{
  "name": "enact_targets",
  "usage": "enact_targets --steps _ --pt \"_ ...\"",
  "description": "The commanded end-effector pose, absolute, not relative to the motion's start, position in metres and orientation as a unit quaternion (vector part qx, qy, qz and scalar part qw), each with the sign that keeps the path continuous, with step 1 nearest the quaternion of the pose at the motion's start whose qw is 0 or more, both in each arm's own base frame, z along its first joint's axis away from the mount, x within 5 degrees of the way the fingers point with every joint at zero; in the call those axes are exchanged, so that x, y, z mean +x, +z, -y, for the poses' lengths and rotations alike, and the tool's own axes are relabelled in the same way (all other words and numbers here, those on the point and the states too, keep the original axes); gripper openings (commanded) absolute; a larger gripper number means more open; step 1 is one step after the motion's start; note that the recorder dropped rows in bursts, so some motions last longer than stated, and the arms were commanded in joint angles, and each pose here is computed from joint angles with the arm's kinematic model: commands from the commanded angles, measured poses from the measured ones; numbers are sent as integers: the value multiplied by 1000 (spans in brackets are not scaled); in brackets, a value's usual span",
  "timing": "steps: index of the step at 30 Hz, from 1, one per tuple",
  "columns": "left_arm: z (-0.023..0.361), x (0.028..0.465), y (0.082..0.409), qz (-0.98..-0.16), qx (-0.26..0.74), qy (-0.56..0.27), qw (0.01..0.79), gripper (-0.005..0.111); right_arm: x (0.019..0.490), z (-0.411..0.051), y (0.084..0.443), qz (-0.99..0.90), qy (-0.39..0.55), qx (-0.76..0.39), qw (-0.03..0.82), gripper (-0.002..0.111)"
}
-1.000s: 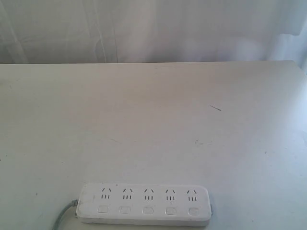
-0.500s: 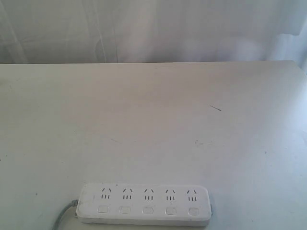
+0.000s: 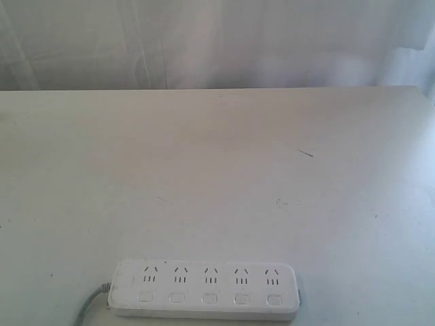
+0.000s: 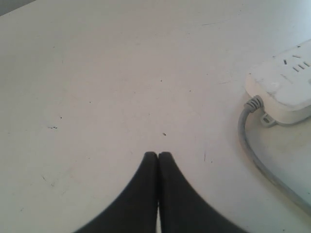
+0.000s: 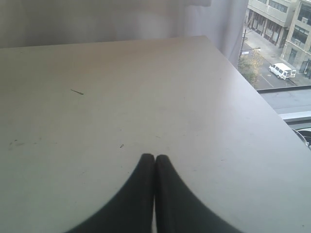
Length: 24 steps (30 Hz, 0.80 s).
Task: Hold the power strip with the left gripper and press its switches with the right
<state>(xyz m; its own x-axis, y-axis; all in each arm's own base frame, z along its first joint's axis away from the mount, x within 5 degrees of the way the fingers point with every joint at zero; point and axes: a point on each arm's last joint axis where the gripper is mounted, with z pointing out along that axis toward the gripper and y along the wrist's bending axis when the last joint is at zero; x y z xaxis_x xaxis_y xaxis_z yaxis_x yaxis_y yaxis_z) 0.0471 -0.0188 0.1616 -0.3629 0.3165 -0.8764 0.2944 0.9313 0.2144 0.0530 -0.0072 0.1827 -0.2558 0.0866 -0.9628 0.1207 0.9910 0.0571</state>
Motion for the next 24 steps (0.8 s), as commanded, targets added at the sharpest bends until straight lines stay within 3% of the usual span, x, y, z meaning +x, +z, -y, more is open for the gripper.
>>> enact_targets --steps 1,24 --pt "20 45 157 -834 192 5 518 0 53 7 182 -791 -12 65 608 0" --pt "20 45 157 -834 192 5 518 0 53 7 183 -786 -12 63 615 0"
